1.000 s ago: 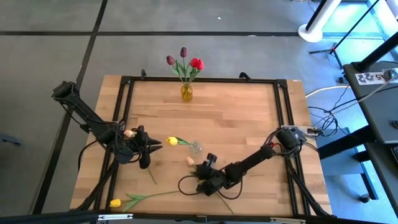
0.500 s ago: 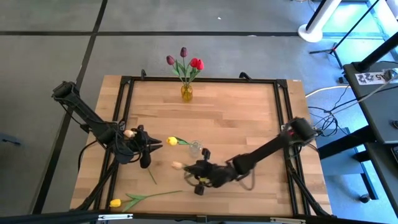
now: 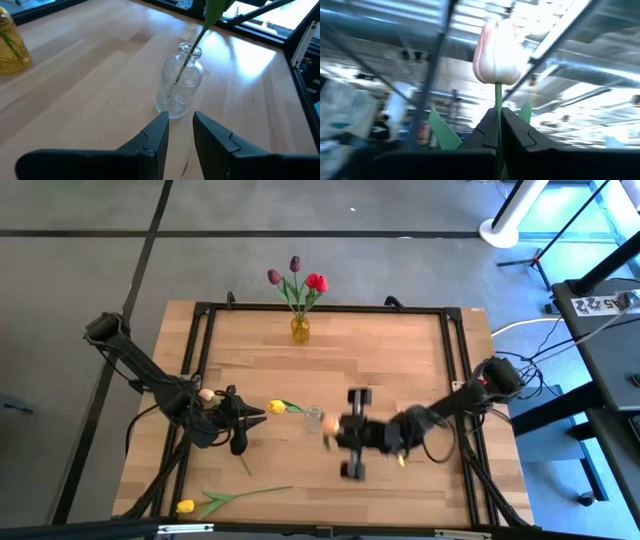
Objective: Sort flowers into vase by color
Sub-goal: Put the bottom pink flower into the transparent vase
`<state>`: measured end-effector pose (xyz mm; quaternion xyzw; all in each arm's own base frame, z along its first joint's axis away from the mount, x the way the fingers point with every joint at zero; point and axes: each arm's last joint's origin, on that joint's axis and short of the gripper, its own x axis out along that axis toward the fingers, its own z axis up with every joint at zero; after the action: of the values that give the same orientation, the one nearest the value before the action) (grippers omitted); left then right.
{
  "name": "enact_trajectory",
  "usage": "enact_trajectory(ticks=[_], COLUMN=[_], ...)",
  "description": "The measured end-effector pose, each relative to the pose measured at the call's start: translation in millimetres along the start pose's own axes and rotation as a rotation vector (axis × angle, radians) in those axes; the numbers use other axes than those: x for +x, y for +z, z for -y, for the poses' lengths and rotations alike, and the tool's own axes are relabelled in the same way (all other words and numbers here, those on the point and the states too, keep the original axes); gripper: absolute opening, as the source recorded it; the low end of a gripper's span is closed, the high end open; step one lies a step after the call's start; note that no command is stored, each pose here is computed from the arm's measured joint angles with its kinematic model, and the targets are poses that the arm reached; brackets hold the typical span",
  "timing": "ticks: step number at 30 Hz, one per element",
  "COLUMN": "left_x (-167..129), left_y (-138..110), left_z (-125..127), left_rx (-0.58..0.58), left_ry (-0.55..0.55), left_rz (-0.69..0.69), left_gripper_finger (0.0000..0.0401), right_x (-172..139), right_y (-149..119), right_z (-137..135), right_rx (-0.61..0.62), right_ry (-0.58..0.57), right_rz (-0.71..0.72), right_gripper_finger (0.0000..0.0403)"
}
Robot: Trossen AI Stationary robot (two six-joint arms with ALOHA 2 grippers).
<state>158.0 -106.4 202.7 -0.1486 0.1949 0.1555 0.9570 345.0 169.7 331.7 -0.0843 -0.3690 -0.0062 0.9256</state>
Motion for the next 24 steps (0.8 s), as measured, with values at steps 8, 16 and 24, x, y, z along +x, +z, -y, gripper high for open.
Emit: enact_trajectory(ticks=[8, 16, 24], left_x=[4, 4, 4], left_y=[-5, -5, -9], left_z=[2, 1, 3], left_rx=[0.016, -0.008, -0.104], left_ry=[0.012, 0.015, -0.083], left_rz=[-0.013, -0.017, -0.159], left_gripper_finger=[0.0085, 0.0085, 0.0085], right_x=[-3, -6, -12], right_y=[-42, -71, -80], right_z=[73, 85, 82], right_rx=[0.098, 0.112, 0.083], right_ry=[-0.034, -0.03, -0.02], right_rz=[0.063, 0.019, -0.041], right_gripper_finger=[0.0003, 0.0003, 0.0007])
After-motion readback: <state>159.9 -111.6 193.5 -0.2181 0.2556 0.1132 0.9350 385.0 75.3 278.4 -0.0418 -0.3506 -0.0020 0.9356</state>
